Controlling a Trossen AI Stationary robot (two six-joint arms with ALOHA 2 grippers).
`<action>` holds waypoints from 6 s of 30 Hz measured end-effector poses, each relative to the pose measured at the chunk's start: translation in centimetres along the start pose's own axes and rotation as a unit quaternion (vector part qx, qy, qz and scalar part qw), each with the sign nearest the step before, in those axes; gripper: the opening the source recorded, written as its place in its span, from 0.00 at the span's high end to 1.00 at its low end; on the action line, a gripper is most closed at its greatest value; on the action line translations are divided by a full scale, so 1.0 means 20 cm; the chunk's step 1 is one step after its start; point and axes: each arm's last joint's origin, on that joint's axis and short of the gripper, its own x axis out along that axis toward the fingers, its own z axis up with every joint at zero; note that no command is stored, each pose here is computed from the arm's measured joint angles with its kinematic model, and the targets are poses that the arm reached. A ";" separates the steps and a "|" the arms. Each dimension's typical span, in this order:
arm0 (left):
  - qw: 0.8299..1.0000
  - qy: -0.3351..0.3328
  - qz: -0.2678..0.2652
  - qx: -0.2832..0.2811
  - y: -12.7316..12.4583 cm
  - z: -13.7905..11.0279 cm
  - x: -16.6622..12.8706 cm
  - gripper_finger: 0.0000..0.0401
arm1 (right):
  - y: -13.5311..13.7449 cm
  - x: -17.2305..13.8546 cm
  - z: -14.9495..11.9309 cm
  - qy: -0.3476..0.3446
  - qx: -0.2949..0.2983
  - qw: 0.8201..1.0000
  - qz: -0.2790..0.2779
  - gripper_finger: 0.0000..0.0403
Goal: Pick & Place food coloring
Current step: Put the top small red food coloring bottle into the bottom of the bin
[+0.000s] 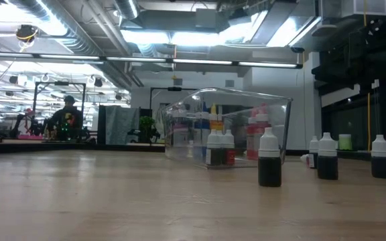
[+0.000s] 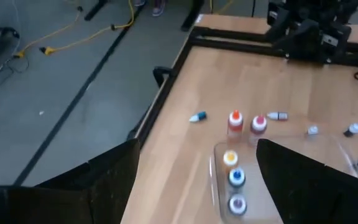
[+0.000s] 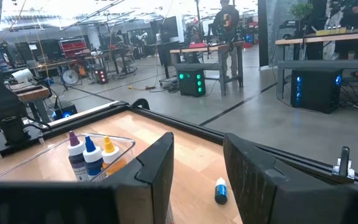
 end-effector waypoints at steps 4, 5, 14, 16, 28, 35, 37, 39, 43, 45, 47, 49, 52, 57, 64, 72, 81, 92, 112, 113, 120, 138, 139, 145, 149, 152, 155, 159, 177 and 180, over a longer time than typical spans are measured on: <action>1.000 0.008 0.001 -0.001 0.01 -0.19 -0.07 0.20 | 0.00 0.00 0.00 0.000 0.000 1.000 0.000 0.65; 1.000 0.009 0.000 -0.001 0.02 -0.24 -0.09 0.20 | 0.00 0.00 0.00 0.000 0.000 1.000 0.000 0.65; 0.998 0.002 -0.045 -0.045 0.01 -0.62 -0.16 0.20 | 0.00 0.00 0.00 0.000 0.000 1.000 0.000 0.65; 0.997 0.002 -0.061 -0.053 0.00 -0.69 -0.17 0.20 | 0.00 0.00 0.00 0.000 0.000 1.000 0.000 0.65; 0.982 -0.089 -0.086 -0.143 -0.03 -1.15 -0.10 0.20 | 0.00 0.00 0.00 0.000 0.000 1.000 0.000 0.65; 0.962 -0.155 -0.002 -0.224 -0.03 -1.40 0.00 0.20 | 0.00 0.00 0.00 0.000 0.000 1.000 0.000 0.65; 0.971 -0.155 0.021 -0.181 -0.03 -1.47 0.02 0.20 | 0.00 0.00 0.00 0.000 0.000 1.000 0.000 0.65; 0.971 -0.161 0.022 -0.176 -0.04 -1.53 0.03 0.20 | 0.00 0.00 0.00 0.000 0.000 1.000 0.000 0.65; 0.960 -0.214 0.016 -0.178 -0.05 -1.61 0.07 0.20 | 0.00 0.00 0.00 0.000 0.000 1.000 0.000 0.65; 0.958 -0.232 0.017 -0.167 -0.06 -1.63 0.08 0.20 | 0.00 0.00 0.00 0.000 0.000 1.000 0.000 0.65; 0.958 -0.236 0.018 -0.162 -0.06 -1.66 0.09 0.20 | 0.00 0.00 0.00 0.000 0.000 1.000 0.000 0.65; 0.957 -0.239 0.019 -0.160 -0.06 -1.68 0.10 0.20 | 0.00 0.00 0.00 0.000 0.000 1.000 0.000 0.65; 0.954 -0.250 0.018 -0.163 -0.07 -1.70 0.12 0.20 | 0.00 0.00 0.00 0.000 0.000 1.000 0.000 0.65; 0.949 -0.266 0.017 -0.169 -0.07 -1.73 0.13 0.20 | 0.00 0.00 0.00 0.000 0.000 1.000 0.000 0.65; 0.949 -0.284 0.036 -0.132 -0.06 -1.73 0.12 0.20 | 0.00 0.00 0.00 0.000 0.000 1.000 0.000 0.65; 0.941 -0.306 0.045 -0.134 -0.06 -1.74 0.12 0.20 | 0.00 0.00 0.00 0.000 0.000 1.000 0.000 0.65; 0.941 -0.306 0.043 -0.134 -0.06 -1.74 0.12 0.20 | 0.00 0.00 0.00 0.000 0.000 1.000 0.000 0.65; 0.942 -0.306 0.043 -0.133 -0.06 -1.74 0.12 0.20 | 0.00 0.00 0.00 0.000 0.000 1.000 0.000 0.65; 0.942 -0.306 0.042 -0.133 -0.06 -1.74 0.12 0.20 | 0.02 0.00 0.02 0.004 0.006 0.997 0.073 0.64; 0.942 -0.306 0.042 -0.133 -0.06 -1.74 0.12 0.20 | 0.03 -0.01 0.05 0.001 -0.003 0.995 0.100 0.64; 0.942 -0.306 0.042 -0.133 -0.06 -1.74 0.12 0.20 | 0.04 -0.01 0.30 0.014 0.015 0.996 0.088 0.47; 0.942 -0.306 0.042 -0.133 -0.06 -1.74 0.12 0.20 | 0.22 0.23 1.03 0.093 -0.048 0.991 -0.085 0.22; 0.942 -0.306 0.042 -0.133 -0.06 -1.74 0.12 0.20 | 0.23 0.26 1.06 0.103 -0.057 0.988 -0.099 0.22; 0.942 -0.306 0.042 -0.133 -0.06 -1.74 0.12 0.20 | 0.22 0.44 1.14 0.188 -0.052 0.968 -0.158 0.22; 0.942 -0.306 0.042 -0.133 -0.06 -1.74 0.12 0.20 | 0.19 0.52 1.11 0.315 0.023 0.935 -0.161 0.22; 0.942 -0.306 0.042 -0.133 -0.06 -1.74 0.12 0.20 | 0.18 0.56 1.04 0.427 0.057 0.894 -0.126 0.22; 0.942 -0.306 0.042 -0.133 -0.06 -1.74 0.12 0.20 | 0.20 0.59 0.97 0.497 0.059 0.863 -0.068 0.22; 0.942 -0.306 0.042 -0.133 -0.06 -1.74 0.12 0.20 | 0.26 0.62 0.90 0.547 0.030 0.836 -0.005 0.22; 0.942 -0.306 0.042 -0.133 -0.06 -1.74 0.12 0.20 | 0.62 0.41 0.34 0.631 -0.123 0.747 0.167 0.22; 0.942 -0.306 0.042 -0.133 -0.06 -1.74 0.12 0.20 | 0.64 0.37 0.25 0.618 -0.143 0.752 0.179 0.22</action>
